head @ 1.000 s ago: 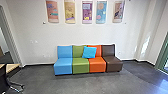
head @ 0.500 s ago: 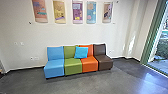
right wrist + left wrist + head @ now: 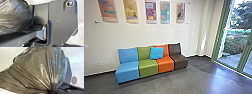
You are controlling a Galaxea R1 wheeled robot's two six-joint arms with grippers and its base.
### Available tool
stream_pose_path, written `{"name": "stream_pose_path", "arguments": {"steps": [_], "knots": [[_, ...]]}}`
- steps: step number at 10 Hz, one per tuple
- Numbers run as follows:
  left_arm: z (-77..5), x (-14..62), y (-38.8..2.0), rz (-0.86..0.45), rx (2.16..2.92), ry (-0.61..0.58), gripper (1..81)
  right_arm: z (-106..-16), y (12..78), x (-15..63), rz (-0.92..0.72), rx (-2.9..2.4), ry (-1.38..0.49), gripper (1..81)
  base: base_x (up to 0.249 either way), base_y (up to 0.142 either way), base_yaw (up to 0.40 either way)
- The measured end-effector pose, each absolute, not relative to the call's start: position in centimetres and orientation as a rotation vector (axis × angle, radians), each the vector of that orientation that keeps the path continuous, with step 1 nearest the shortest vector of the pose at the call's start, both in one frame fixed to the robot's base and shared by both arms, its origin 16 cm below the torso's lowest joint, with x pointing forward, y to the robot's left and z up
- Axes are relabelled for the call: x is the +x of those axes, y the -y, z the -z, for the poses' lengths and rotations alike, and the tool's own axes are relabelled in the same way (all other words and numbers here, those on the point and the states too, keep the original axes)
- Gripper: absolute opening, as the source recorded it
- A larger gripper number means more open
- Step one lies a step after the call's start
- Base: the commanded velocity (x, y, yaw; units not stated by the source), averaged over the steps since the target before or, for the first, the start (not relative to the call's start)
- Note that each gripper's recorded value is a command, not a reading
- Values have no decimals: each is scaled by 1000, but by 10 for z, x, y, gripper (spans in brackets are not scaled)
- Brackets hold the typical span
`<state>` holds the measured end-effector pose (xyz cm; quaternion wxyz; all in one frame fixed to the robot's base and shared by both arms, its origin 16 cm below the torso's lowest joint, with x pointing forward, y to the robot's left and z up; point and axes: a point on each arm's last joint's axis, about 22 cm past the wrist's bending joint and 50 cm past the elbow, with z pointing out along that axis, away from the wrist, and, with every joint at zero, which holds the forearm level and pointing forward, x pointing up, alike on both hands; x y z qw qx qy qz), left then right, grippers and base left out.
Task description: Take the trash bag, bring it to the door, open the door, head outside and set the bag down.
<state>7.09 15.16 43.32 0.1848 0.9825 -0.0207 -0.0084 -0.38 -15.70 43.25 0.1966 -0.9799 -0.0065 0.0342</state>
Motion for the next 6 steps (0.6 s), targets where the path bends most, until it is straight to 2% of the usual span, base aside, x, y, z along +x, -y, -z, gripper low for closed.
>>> {"name": "stream_pose_path", "arguments": {"steps": [6], "knots": [[-433,70,-149,25,2767,59,10,-432,158,-3,-95,-2745,18,811,0,0,-302]]}}
